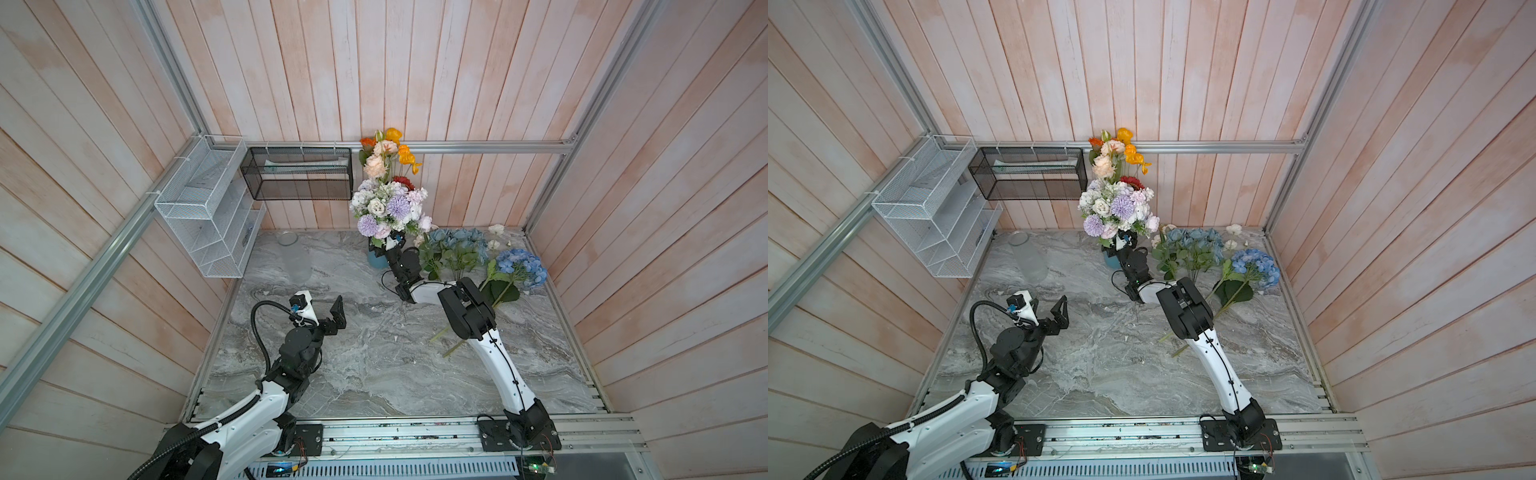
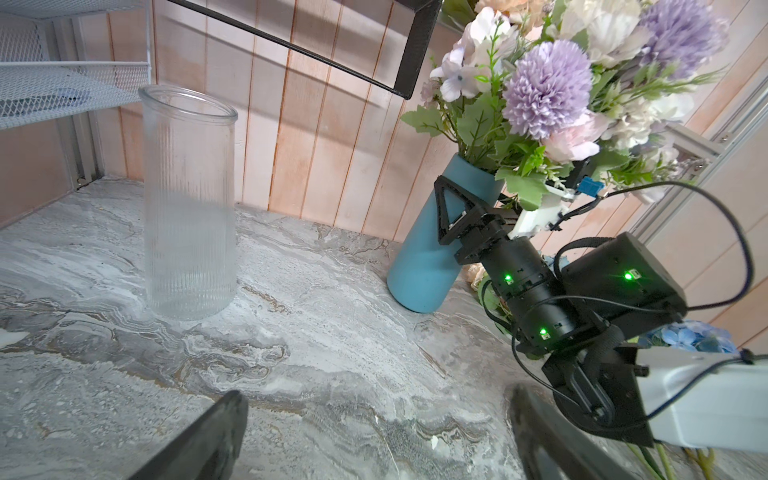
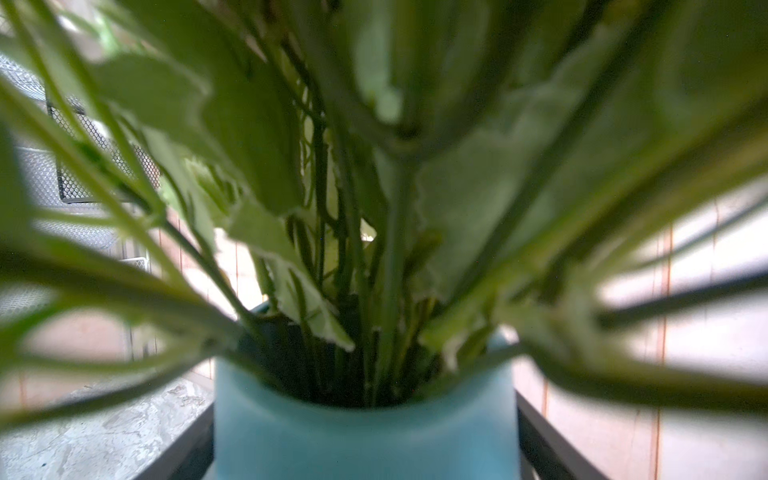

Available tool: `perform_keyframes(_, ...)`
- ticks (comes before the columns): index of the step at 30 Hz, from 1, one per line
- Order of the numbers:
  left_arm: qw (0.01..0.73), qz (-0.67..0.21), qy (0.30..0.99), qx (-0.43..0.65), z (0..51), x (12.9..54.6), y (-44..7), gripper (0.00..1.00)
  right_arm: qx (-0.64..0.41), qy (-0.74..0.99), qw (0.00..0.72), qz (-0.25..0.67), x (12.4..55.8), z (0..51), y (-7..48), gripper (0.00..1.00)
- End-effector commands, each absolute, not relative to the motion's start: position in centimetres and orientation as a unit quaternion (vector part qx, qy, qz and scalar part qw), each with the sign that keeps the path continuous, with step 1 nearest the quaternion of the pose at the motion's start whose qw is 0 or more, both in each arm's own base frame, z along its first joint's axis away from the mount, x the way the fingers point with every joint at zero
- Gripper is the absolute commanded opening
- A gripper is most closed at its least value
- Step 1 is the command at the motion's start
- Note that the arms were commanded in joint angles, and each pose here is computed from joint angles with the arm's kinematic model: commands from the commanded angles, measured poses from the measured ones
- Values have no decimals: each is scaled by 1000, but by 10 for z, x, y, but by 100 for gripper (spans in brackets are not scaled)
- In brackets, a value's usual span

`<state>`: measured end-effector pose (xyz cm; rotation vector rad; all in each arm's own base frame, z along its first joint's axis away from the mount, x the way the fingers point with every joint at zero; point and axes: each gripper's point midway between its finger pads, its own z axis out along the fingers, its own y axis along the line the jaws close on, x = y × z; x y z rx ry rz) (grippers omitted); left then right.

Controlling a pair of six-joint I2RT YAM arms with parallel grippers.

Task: Arrange the flowers into the vase
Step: 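Push the teal vase farther from the robot with the right gripper, then release the teal vase with the right gripper while the left reaches for the glass vase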

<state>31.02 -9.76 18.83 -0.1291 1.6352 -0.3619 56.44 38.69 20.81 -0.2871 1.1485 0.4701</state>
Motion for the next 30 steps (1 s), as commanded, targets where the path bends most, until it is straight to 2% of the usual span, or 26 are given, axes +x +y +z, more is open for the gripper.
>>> perform_keyframes(1,668,-143,727,-60,186,310,-91,100,-109,466,846,237,543,259,379,78)
perform_keyframes(3,669,-143,727,-60,187,310,-91,100,-110,468,844,239,541,259,378,95)
perform_keyframes(4,670,-143,726,-61,188,311,-91,100,-111,471,842,239,540,258,378,98)
perform_keyframes(19,677,-140,720,-66,197,312,-87,100,-124,518,807,255,520,236,369,98)
perform_keyframes(30,665,-113,733,-87,202,340,-66,100,-121,603,737,281,449,212,326,98)
